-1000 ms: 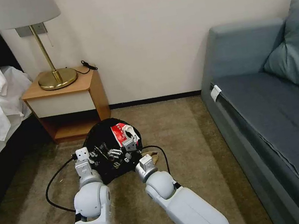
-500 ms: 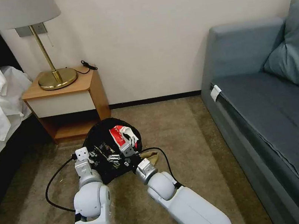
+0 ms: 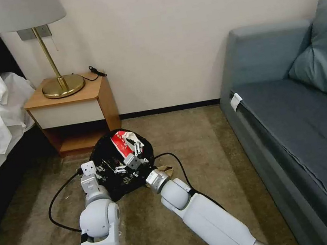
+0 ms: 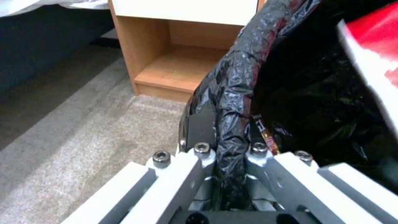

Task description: Pick up the trash bin, then pick up the garbage on the floor and place it into the trash bin.

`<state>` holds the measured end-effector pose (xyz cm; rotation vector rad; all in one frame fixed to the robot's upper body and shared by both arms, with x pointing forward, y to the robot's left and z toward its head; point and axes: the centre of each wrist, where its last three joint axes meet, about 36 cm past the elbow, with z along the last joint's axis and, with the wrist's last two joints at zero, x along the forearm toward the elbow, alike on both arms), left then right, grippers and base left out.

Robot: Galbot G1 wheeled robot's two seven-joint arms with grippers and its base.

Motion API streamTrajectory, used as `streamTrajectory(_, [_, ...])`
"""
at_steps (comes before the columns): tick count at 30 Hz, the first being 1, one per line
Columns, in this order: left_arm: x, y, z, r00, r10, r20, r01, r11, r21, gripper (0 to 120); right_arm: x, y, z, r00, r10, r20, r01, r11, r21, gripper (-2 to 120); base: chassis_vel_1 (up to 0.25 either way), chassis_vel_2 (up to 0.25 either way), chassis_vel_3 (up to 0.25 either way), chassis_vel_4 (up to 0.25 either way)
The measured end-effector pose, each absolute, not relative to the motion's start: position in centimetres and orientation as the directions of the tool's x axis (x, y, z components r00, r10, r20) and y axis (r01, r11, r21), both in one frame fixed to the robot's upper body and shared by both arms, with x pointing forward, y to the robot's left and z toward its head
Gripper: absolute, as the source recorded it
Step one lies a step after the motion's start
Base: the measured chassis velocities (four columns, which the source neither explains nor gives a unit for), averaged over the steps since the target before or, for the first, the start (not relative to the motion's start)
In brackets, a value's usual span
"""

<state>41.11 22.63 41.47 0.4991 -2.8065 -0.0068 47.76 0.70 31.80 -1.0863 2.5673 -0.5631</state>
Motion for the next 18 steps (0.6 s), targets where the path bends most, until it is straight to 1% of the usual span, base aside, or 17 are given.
streamTrajectory(1, [41.1,22.6,41.5,-0.898,-0.338,0.282,-0.337,0.940,0.055,1,48.0,0.3,31.4,-0.661,-0.743,-0.103,-0.616,0.616,-0.492,100,0.000,0.000,0.000,0.000])
streamTrajectory(2, [41.1,22.6,41.5,-0.898,-0.338,0.282,-0.337,0.940,0.055,1,48.0,0.3,31.4,-0.661,-0.743,-0.103,-0.616,0.616,-0.492,100,0.000,0.000,0.000,0.000])
streamTrajectory(5, [41.2,22.8,41.5,-0.896,-0.341,0.285,-0.339,0.939,0.059,1,49.0,-0.7,31.5,-0.640,-0.765,-0.076,-0.608,0.564,-0.559,100,0.000,0.000,0.000,0.000])
streamTrajectory(6, [41.2,22.8,41.5,-0.896,-0.341,0.285,-0.339,0.939,0.059,1,49.0,-0.7,31.5,-0.640,-0.765,-0.076,-0.608,0.564,-0.559,100,0.000,0.000,0.000,0.000])
streamTrajectory(7, [41.2,22.9,41.5,-0.895,-0.342,0.286,-0.340,0.939,0.061,1,49.7,-1.0,31.8,-0.630,-0.774,-0.068,-0.602,0.542,-0.587,100,0.000,0.000,0.000,0.000])
streamTrajectory(9, [41.2,22.9,41.5,-0.895,-0.343,0.286,-0.340,0.938,0.061,1,50.0,-1.2,32.0,-0.625,-0.778,-0.063,-0.599,0.530,-0.600,100,0.000,0.000,0.000,0.000])
streamTrajectory(11, [41.3,23.0,41.4,-0.893,-0.345,0.289,-0.342,0.938,0.063,1,51.0,-1.6,32.4,-0.615,-0.788,-0.042,-0.590,0.494,-0.638,100,0.000,0.000,0.000,0.000])
streamTrajectory(15, [41.3,23.1,41.3,-0.891,-0.347,0.294,-0.344,0.937,0.066,1,51.5,-1.8,32.6,-0.598,-0.801,-0.018,-0.591,0.455,-0.666,100,0.000,0.000,0.000,0.000])
streamTrajectory(17, [41.5,23.2,41.1,-0.888,-0.351,0.297,-0.346,0.936,0.070,1,51.6,-1.9,32.6,-0.563,-0.826,0.031,-0.615,0.394,-0.683,100,0.000,0.000,0.000,0.000])
streamTrajectory(18, [41.5,23.2,41.1,-0.888,-0.351,0.297,-0.346,0.936,0.070,1,51.6,-1.9,32.6,-0.563,-0.826,0.031,-0.615,0.394,-0.683,100,0.000,0.000,0.000,0.000])
